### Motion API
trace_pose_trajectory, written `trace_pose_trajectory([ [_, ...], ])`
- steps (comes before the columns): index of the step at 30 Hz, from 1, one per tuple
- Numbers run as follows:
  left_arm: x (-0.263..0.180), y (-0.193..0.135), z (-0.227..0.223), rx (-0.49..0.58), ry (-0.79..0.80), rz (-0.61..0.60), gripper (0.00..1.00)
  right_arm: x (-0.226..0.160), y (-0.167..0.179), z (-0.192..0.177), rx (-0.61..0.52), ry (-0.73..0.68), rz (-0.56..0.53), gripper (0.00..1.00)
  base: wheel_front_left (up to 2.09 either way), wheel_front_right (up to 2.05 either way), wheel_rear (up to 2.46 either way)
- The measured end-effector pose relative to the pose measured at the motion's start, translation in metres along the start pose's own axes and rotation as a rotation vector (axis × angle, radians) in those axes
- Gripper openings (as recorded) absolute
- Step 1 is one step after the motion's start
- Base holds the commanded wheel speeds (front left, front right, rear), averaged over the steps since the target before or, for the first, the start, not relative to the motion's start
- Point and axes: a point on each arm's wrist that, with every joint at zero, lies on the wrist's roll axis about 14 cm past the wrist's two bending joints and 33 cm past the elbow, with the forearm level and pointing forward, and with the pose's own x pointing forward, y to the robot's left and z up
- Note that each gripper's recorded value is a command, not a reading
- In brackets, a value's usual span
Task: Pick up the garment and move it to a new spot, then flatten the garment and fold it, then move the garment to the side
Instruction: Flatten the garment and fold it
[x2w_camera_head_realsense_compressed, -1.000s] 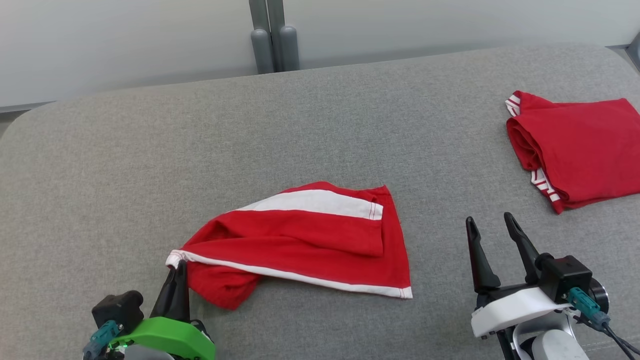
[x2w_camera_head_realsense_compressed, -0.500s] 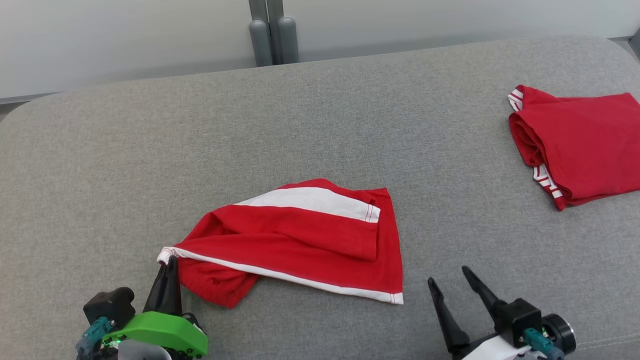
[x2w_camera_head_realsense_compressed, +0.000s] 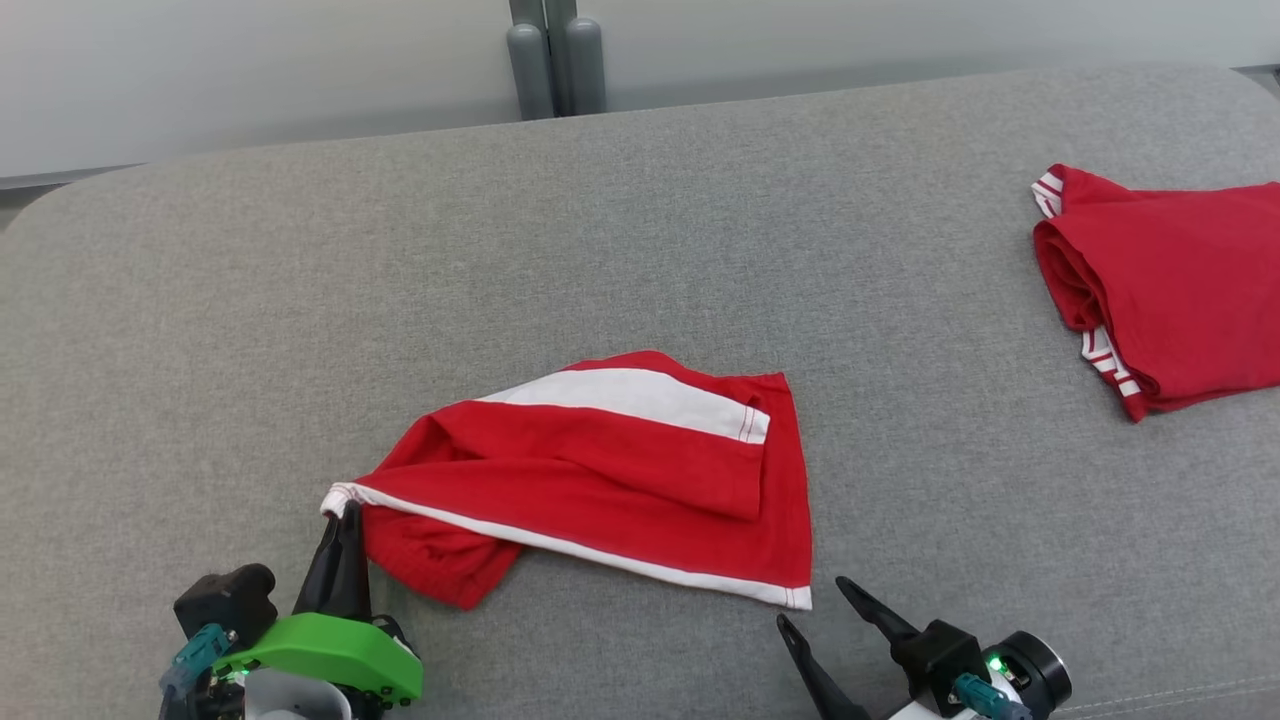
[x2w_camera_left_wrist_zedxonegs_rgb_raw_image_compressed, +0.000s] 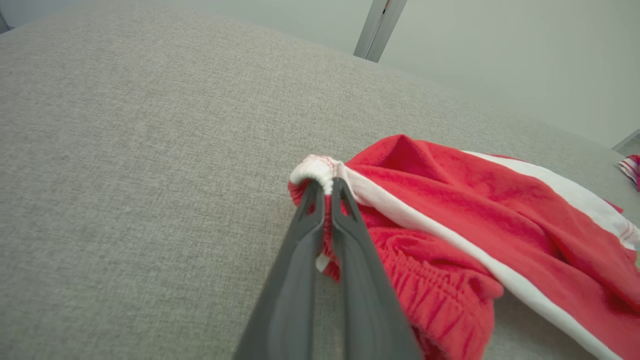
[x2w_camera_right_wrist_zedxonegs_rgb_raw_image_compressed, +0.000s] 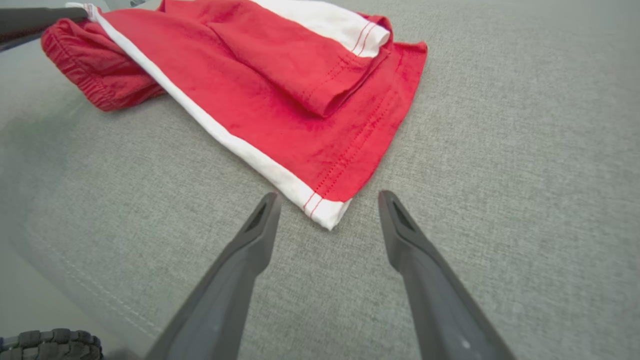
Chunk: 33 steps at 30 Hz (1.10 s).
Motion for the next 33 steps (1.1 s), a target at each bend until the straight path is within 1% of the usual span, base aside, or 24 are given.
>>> trace_pose_trajectory([
  [4, -0.003, 0.004, 0.001, -0.001, -0.003, 0.009, 0.0, 0.004, 0.005, -0.014, 0.004, 0.05, 0.026, 1.0, 0.0, 0.0, 0.0],
  [17, -0.008, 0.01, 0.003, 0.0, -0.013, 0.026, 0.0, 0.017, 0.022, -0.014, 0.013, 0.059, 0.085, 1.0, 0.0, 0.0, 0.0],
  [18, -0.008, 0.009, 0.003, 0.0, -0.013, 0.025, 0.0, 0.017, 0.023, -0.014, 0.014, 0.059, 0.086, 0.98, 0.0, 0.0, 0.0],
  [19, -0.009, 0.009, 0.003, 0.0, -0.013, 0.025, 0.0, 0.017, 0.024, -0.014, 0.016, 0.06, 0.088, 0.92, 0.0, 0.0, 0.0],
  [20, -0.009, 0.009, 0.003, 0.0, -0.013, 0.024, 0.0, 0.017, 0.025, -0.015, 0.016, 0.062, 0.09, 0.81, 0.0, 0.0, 0.0],
  [21, -0.009, 0.009, 0.003, 0.001, -0.013, 0.024, 0.0, 0.018, 0.026, -0.015, 0.016, 0.062, 0.094, 0.75, 0.0, 0.0, 0.0],
  [23, -0.009, 0.008, 0.003, 0.001, -0.012, 0.023, 0.0, 0.019, 0.028, -0.013, 0.014, 0.059, 0.1, 0.49, 0.0, 0.0, 0.0],
  [24, -0.009, 0.008, 0.003, 0.002, -0.012, 0.022, 0.0, 0.02, 0.029, -0.012, 0.014, 0.055, 0.102, 0.42, 0.0, 0.0, 0.0],
  [25, -0.01, 0.008, 0.003, 0.002, -0.012, 0.022, 0.0, 0.02, 0.03, -0.011, 0.014, 0.054, 0.104, 0.36, 0.0, 0.0, 0.0],
  [27, -0.01, 0.008, 0.003, 0.003, -0.012, 0.021, 0.0, 0.02, 0.03, -0.011, 0.014, 0.052, 0.106, 0.29, 0.0, 0.0, 0.0],
  [29, -0.011, 0.007, 0.003, 0.003, -0.013, 0.018, 0.0, 0.022, 0.029, -0.004, 0.017, 0.031, 0.1, 0.19, 0.0, 0.0, 0.0],
  [30, -0.011, 0.007, 0.004, 0.003, -0.014, 0.018, 0.0, 0.023, 0.028, 0.001, 0.019, 0.013, 0.096, 0.0, 0.0, 0.0, 0.0],
  [33, -0.012, 0.006, 0.005, 0.004, -0.018, 0.014, 0.0, 0.025, 0.021, 0.02, 0.04, -0.049, 0.072, 0.0, 0.0, 0.0, 0.0],
])
